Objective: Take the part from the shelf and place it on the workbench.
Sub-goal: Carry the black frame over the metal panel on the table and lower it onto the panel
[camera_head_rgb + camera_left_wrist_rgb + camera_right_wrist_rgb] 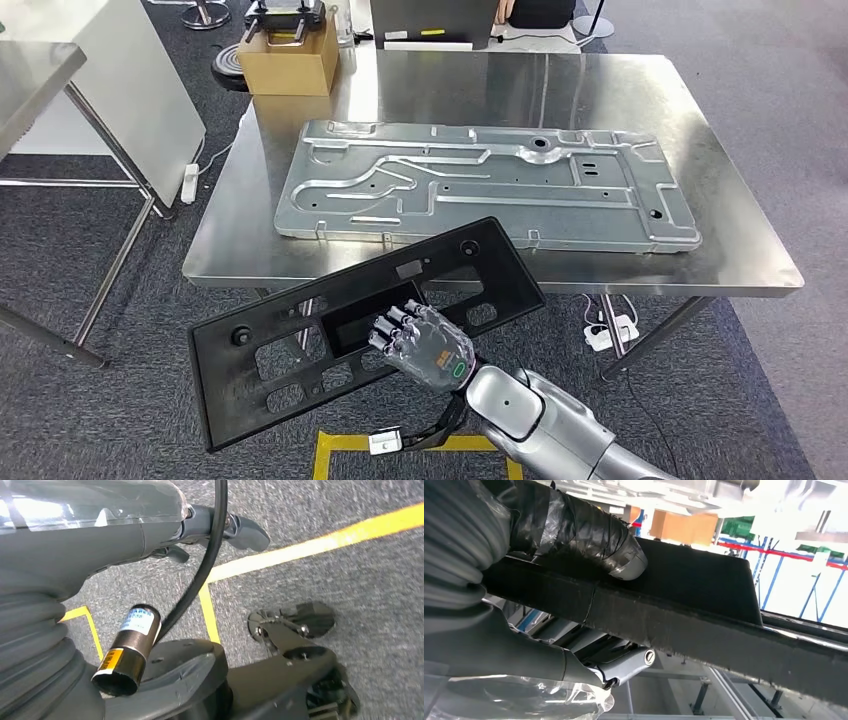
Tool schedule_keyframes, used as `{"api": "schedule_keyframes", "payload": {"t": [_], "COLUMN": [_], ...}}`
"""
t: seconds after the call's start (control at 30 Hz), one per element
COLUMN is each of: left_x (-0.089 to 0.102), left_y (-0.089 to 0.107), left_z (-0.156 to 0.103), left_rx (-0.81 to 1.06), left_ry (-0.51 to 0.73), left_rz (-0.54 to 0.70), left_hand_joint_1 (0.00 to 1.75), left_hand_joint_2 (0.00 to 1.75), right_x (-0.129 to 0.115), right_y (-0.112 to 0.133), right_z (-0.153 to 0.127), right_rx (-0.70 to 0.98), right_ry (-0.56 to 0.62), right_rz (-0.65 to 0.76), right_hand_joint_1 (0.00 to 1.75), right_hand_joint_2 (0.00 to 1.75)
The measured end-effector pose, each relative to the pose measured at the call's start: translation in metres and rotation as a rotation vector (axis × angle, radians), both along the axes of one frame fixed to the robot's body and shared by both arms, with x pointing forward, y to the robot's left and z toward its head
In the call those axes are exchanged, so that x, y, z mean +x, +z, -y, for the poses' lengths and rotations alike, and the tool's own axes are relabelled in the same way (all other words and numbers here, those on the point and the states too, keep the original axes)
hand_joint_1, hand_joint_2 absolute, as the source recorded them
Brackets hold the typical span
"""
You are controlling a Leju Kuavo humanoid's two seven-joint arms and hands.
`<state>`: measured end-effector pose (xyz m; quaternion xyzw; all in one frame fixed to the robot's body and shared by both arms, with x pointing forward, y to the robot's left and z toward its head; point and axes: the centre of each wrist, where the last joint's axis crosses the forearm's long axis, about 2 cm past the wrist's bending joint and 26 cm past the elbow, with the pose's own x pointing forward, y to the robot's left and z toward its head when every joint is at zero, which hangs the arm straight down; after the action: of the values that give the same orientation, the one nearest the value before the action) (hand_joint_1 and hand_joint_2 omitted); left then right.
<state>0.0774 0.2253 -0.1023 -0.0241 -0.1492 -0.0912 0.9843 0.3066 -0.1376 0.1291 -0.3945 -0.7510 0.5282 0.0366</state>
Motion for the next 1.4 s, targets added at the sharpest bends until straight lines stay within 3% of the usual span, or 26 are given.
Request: {"api": "schedule_keyframes", "payload": {"t": [0.3, 1.13, 1.4], "left_x": [-0.004, -0.014, -0.015], "left_y": [0.0, -0.002, -0.002], "left_z": [0.001, 0.001, 0.0], "left_rx": [0.0, 0.0, -0.001], "left_ry": [0.004, 0.048, 0.052], "left_rz": [-0.005, -0.008, -0.009], "left_hand_joint_1": [0.0, 0.0, 0.0], "left_hand_joint_2": [1.75, 1.75, 1.75], "right_x": [0.0, 0.004, 0.004], "right_y": [-0.004, -0.013, -0.014], "right_z": [0.008, 0.079, 0.094], "right_rx": [-0.013, 0.0, -0.007], "right_ry": [-0.026, -0.287, -0.319], "right_rz": [0.003, 0.009, 0.01], "right_hand_joint_1": [1.75, 1.75, 1.75], "right_hand_joint_2": [1.75, 1.75, 1.75]}}
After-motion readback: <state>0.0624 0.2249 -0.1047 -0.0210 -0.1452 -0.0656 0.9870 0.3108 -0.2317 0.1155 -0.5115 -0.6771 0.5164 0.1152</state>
